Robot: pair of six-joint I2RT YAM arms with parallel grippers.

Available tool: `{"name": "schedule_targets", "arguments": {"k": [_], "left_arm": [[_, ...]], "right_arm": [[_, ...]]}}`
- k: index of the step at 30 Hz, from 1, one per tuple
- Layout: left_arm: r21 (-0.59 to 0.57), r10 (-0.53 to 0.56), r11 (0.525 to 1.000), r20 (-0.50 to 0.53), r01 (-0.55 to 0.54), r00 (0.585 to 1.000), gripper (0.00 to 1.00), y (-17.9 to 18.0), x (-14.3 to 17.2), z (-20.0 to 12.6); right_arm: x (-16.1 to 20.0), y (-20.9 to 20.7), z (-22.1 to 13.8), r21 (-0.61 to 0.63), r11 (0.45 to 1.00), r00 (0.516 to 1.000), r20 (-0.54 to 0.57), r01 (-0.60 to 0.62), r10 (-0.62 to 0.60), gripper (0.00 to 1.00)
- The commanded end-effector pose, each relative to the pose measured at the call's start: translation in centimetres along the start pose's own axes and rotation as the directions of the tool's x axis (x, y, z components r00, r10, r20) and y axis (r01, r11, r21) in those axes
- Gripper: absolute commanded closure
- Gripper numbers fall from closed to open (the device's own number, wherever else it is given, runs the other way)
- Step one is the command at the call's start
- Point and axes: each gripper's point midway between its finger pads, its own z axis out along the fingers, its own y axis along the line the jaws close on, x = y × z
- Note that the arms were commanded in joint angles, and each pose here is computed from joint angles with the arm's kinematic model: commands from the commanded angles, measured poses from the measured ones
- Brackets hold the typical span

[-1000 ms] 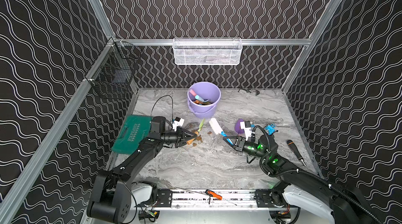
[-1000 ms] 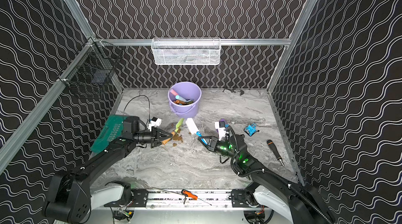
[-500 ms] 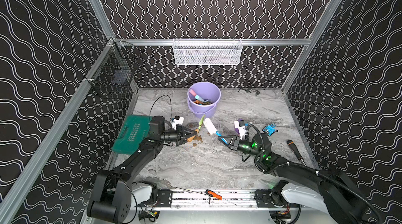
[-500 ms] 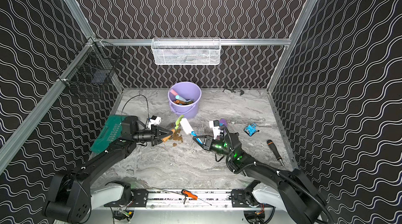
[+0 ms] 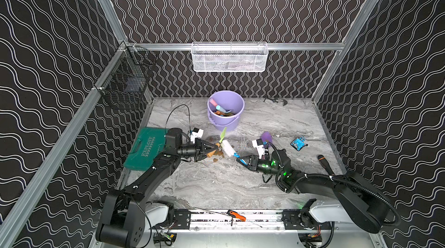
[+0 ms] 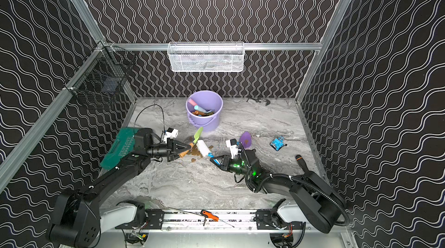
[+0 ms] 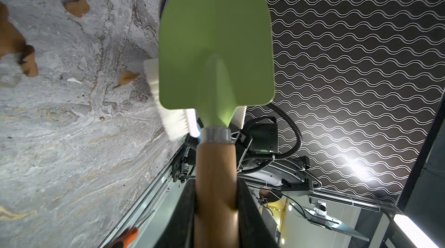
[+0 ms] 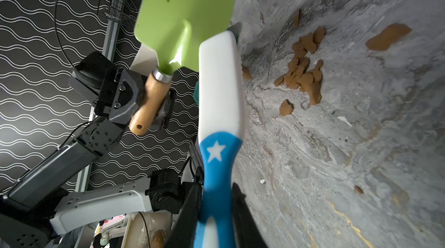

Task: Brush the soil off the hand trowel and place it into the bucket
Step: Brush off the soil from the hand trowel.

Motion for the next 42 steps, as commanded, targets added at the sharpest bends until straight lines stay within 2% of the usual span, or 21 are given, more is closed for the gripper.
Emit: {"name": "schedule_targets", "arguments": {"k": [1, 3, 8, 11, 12, 14, 16, 19, 21, 23, 24, 29, 31, 37, 42], "left_arm": [[-0.116, 0.077, 0.99, -0.008, -0.078, 0.997, 1.0, 1.1, 0.2, -0.5], [-0.253, 0.126, 0.959, -0.018, -0.126, 0.992, 1.0, 2.3, 0.2, -1.3], [-0.405, 0.206, 0.891, -0.041, -0.204, 0.978, 1.0, 3.6, 0.2, -2.5], [-0.524, 0.261, 0.809, -0.084, -0.266, 0.962, 1.0, 4.4, 0.5, -3.2], [-0.571, 0.287, 0.767, -0.105, -0.294, 0.952, 1.0, 4.6, 0.6, -3.5], [-0.675, 0.349, 0.635, -0.182, -0.374, 0.92, 1.0, 5.3, 1.0, -3.7], [-0.76, 0.405, 0.451, -0.294, -0.468, 0.866, 1.0, 5.8, 1.6, -3.7], [-0.804, 0.448, 0.212, -0.424, -0.555, 0.787, 1.0, 6.0, 1.9, -3.7], [-0.804, 0.462, 0.097, -0.486, -0.586, 0.742, 1.0, 5.7, 2.0, -3.6], [-0.805, 0.473, 0.02, -0.515, -0.593, 0.715, 1.0, 5.3, 1.9, -3.6], [-0.805, 0.484, -0.002, -0.52, -0.593, 0.704, 1.0, 5.1, 1.9, -3.6], [-0.798, 0.502, -0.049, -0.54, -0.601, 0.676, 1.0, 4.6, 1.8, -3.3], [-0.792, 0.502, -0.064, -0.551, -0.607, 0.667, 1.0, 4.5, 2.0, -3.1], [-0.793, 0.495, -0.103, -0.565, -0.601, 0.66, 1.0, 4.7, 2.0, -3.7], [-0.795, 0.489, -0.122, -0.569, -0.595, 0.66, 1.0, 4.7, 2.0, -4.4]], "right_arm": [[-1.6, 0.8, -0.2, 0.011, 0.998, 0.996, 0.062, 0.059, -0.06, 1.0], [-1.9, 0.3, -0.5, 0.064, 0.996, 0.996, 0.063, 0.061, -0.065, 1.0], [-3.3, 1.5, -0.9, 0.082, 0.992, 0.992, 0.075, 0.097, -0.103, 1.0], [-4.1, 2.7, -1.6, 0.102, 0.985, 0.985, 0.092, 0.139, -0.148, 1.0], [-4.6, 3.4, -1.9, 0.112, 0.981, 0.98, 0.1, 0.16, -0.171, 1.0], [-5.0, 4.6, -2.1, 0.126, 0.974, 0.977, 0.08, 0.186, -0.197, 1.0], [-4.6, 5.2, -1.5, 0.138, 0.972, 0.981, 0.015, 0.19, -0.194, 1.0], [-3.1, 5.1, 0.1, 0.157, 0.971, 0.981, -0.097, 0.181, -0.167, 1.0], [-2.1, 4.8, 1.0, 0.179, 0.966, 0.977, -0.136, 0.189, -0.165, 1.0], [-1.2, 4.2, 1.8, 0.204, 0.962, 0.974, -0.168, 0.184, -0.151, 1.0], [-0.5, 4.0, 2.2, 0.209, 0.961, 0.972, -0.188, 0.18, -0.141, 1.0], [1.8, 3.0, 3.4, 0.202, 0.966, 0.962, -0.252, 0.163, -0.109, 1.0], [2.4, 1.5, 3.7, 0.243, 0.956, 0.956, -0.28, 0.163, -0.092, 1.0], [-0.2, -4.7, 2.2, 0.439, 0.891, 0.98, -0.195, 0.114, -0.029, 1.0], [-2.4, -4.7, 1.3, 0.475, 0.87, 0.987, -0.146, 0.131, -0.069, 1.0]]}}
